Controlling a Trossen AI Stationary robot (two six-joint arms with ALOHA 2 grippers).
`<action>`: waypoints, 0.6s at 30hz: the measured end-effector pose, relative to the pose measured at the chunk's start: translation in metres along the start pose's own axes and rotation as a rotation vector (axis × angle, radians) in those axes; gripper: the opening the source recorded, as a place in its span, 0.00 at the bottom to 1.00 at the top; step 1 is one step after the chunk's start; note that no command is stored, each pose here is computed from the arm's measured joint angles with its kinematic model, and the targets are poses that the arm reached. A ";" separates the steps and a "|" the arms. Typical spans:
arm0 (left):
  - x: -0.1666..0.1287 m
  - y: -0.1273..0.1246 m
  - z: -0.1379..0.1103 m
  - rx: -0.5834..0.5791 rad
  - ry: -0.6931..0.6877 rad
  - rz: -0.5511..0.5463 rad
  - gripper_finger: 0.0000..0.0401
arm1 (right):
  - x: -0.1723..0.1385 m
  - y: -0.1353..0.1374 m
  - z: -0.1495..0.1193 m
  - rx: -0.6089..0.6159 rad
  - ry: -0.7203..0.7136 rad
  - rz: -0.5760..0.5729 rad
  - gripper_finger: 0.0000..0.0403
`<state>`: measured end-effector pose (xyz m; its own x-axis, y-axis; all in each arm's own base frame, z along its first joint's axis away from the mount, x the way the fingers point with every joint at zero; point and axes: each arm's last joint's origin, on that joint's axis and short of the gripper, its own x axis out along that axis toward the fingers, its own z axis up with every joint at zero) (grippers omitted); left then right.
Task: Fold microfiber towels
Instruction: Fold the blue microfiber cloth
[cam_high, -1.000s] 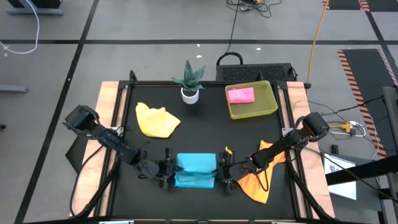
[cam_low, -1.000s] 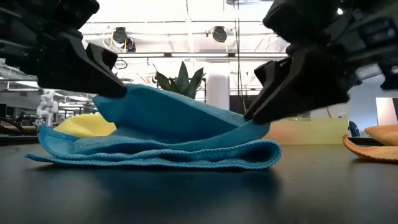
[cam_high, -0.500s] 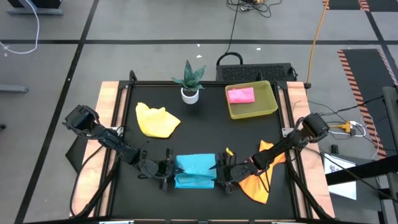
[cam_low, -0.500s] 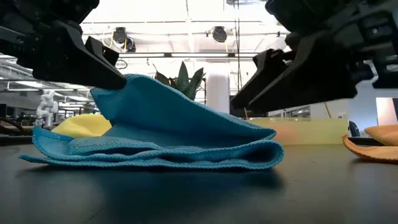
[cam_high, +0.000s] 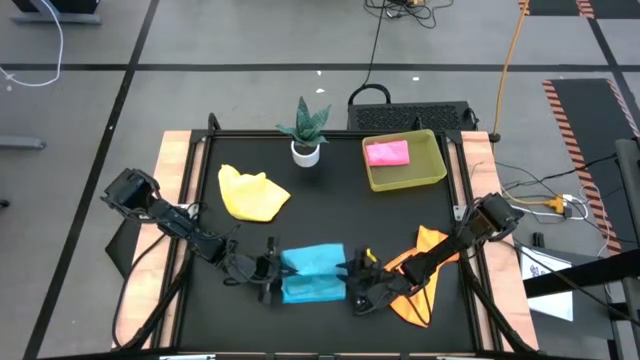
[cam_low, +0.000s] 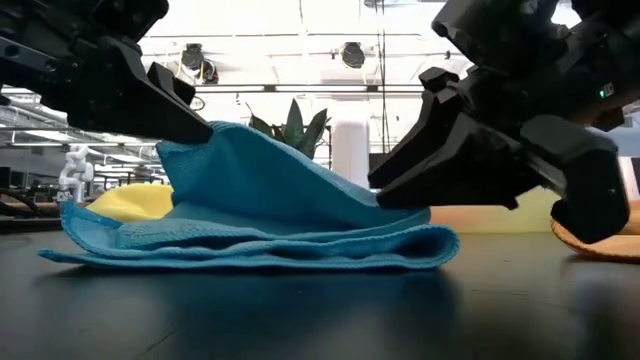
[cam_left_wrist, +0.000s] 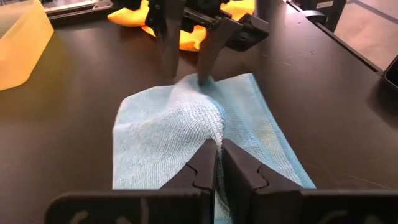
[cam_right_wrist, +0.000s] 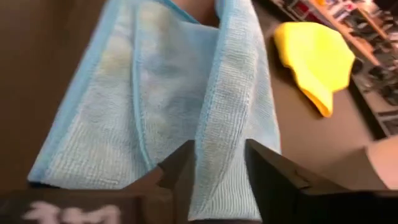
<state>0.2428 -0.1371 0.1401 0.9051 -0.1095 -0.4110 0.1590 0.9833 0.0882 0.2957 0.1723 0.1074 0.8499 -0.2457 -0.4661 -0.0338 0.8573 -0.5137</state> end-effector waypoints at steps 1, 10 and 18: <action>0.000 0.000 0.000 -0.001 -0.002 0.000 0.06 | 0.000 0.000 -0.001 -0.004 0.006 -0.016 0.29; 0.000 -0.001 0.010 -0.037 -0.095 -0.008 0.02 | -0.006 -0.004 0.005 -0.019 -0.011 -0.021 0.02; -0.001 -0.001 0.011 -0.074 -0.110 -0.014 0.07 | -0.037 -0.009 0.024 0.012 -0.062 0.028 0.01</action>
<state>0.2465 -0.1395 0.1504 0.9413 -0.1346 -0.3096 0.1461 0.9892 0.0142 0.2773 0.1846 0.1465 0.8796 -0.1938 -0.4345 -0.0517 0.8690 -0.4922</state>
